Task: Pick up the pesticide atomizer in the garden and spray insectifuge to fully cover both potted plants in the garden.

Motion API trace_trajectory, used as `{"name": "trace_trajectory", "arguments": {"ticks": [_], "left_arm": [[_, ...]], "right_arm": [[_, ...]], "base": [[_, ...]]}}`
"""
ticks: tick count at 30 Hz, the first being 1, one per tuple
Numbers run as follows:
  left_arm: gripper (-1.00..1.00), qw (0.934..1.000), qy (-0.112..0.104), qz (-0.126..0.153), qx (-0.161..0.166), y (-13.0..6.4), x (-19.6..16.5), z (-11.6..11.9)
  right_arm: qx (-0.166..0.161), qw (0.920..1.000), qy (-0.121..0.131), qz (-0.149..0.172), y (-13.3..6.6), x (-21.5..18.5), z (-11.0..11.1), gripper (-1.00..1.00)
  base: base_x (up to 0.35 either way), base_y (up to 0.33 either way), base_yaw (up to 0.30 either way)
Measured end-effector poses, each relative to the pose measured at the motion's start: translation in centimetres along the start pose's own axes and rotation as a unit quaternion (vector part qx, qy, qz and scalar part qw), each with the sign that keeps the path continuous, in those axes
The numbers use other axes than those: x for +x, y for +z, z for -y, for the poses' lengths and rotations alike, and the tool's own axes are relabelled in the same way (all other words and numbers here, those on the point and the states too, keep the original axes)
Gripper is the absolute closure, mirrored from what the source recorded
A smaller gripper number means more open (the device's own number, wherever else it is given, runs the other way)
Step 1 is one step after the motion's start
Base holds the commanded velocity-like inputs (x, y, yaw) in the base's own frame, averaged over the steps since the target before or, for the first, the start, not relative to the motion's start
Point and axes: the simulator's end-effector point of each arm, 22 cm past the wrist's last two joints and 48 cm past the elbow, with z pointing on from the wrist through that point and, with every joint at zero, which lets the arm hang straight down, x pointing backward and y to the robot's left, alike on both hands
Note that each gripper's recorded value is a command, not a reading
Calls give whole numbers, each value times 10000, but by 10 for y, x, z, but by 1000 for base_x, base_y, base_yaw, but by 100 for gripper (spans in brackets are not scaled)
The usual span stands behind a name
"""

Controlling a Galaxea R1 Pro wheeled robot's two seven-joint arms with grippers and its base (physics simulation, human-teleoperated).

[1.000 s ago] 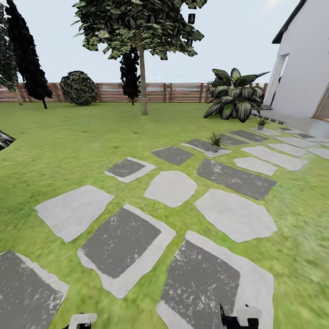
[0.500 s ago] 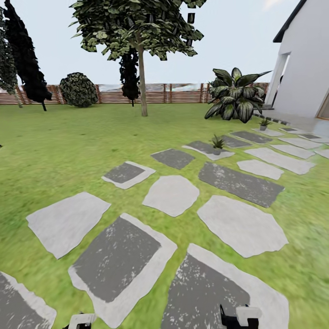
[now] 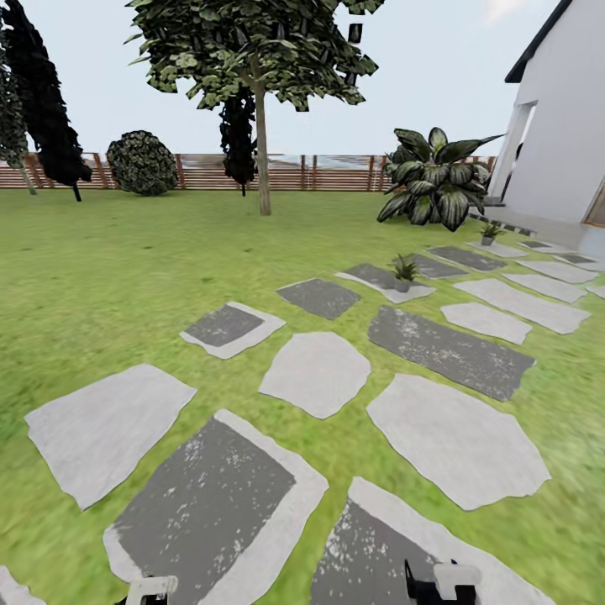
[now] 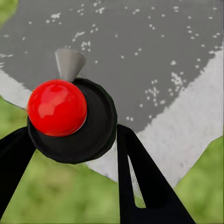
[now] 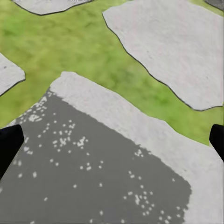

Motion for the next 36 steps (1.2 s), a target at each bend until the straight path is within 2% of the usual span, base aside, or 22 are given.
{"name": "trace_trajectory", "arguments": {"ticks": [36], "left_arm": [[100,10000,1,0,2,0,0,0]], "right_arm": [[0,10000,0,0,0,0,0,-100]], "base": [[340,0,0]]}}
